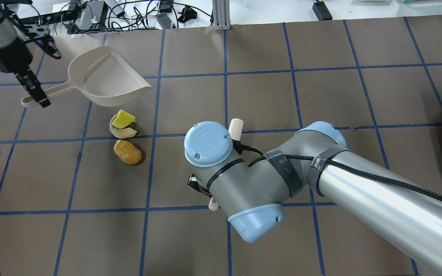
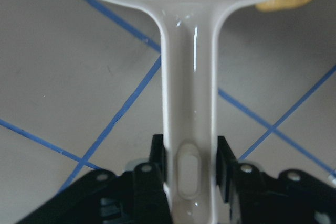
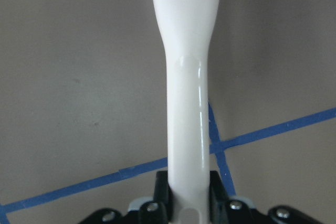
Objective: Sweep and dump trash in nearest bin
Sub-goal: 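Lower the dustpan onto the table while the right gripper brings the brush over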
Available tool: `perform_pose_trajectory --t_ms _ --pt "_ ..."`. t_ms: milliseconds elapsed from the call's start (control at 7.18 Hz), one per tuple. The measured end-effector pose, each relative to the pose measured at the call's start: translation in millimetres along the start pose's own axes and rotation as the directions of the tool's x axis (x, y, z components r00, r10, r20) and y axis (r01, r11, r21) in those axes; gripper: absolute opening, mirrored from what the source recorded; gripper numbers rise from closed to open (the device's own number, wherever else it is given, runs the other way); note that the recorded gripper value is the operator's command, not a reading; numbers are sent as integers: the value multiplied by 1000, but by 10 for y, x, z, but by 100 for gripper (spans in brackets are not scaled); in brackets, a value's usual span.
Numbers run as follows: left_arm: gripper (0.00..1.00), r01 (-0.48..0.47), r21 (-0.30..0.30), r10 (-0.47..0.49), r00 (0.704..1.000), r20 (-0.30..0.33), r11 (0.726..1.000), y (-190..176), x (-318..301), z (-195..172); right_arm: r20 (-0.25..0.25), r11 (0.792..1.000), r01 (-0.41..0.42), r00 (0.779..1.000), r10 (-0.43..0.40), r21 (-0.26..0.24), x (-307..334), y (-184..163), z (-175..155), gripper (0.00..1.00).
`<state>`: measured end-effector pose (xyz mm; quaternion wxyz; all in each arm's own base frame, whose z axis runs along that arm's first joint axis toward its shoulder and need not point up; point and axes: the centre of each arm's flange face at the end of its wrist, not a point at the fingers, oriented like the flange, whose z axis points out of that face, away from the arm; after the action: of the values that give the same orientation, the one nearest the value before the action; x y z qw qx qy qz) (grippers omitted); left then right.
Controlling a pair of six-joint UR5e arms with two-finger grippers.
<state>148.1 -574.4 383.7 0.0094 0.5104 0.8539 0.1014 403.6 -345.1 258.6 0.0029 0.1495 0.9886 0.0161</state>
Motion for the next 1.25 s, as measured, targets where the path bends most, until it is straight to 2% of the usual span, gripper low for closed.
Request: perform_pose_trajectory --t_ms 139,279,418,557,697,975,1254 --pt "0 -115 -14 115 993 35 993 326 -129 213 -1 1000 -18 1000 18 -2 -46 -20 17 0" --pt "0 -231 -36 233 969 78 972 514 -192 433 3 999 -43 999 43 -2 -90 -26 -1 0" --pt "0 -339 -72 345 931 121 938 588 -219 622 9 998 -67 998 67 -8 -173 -19 -44 0" --pt "0 -398 -97 408 902 142 912 602 -247 782 19 996 -81 996 82 -23 -336 12 -73 0" --pt "0 -428 -106 440 887 143 897 593 -286 920 32 996 -84 996 85 -36 -604 70 -81 0" --pt "0 -449 -147 466 877 116 882 608 -394 1147 26 996 -69 997 71 -51 -1289 274 15 0" --pt "0 -444 -168 463 881 94 880 611 -456 1277 9 986 -153 988 154 -59 -1729 689 139 0"
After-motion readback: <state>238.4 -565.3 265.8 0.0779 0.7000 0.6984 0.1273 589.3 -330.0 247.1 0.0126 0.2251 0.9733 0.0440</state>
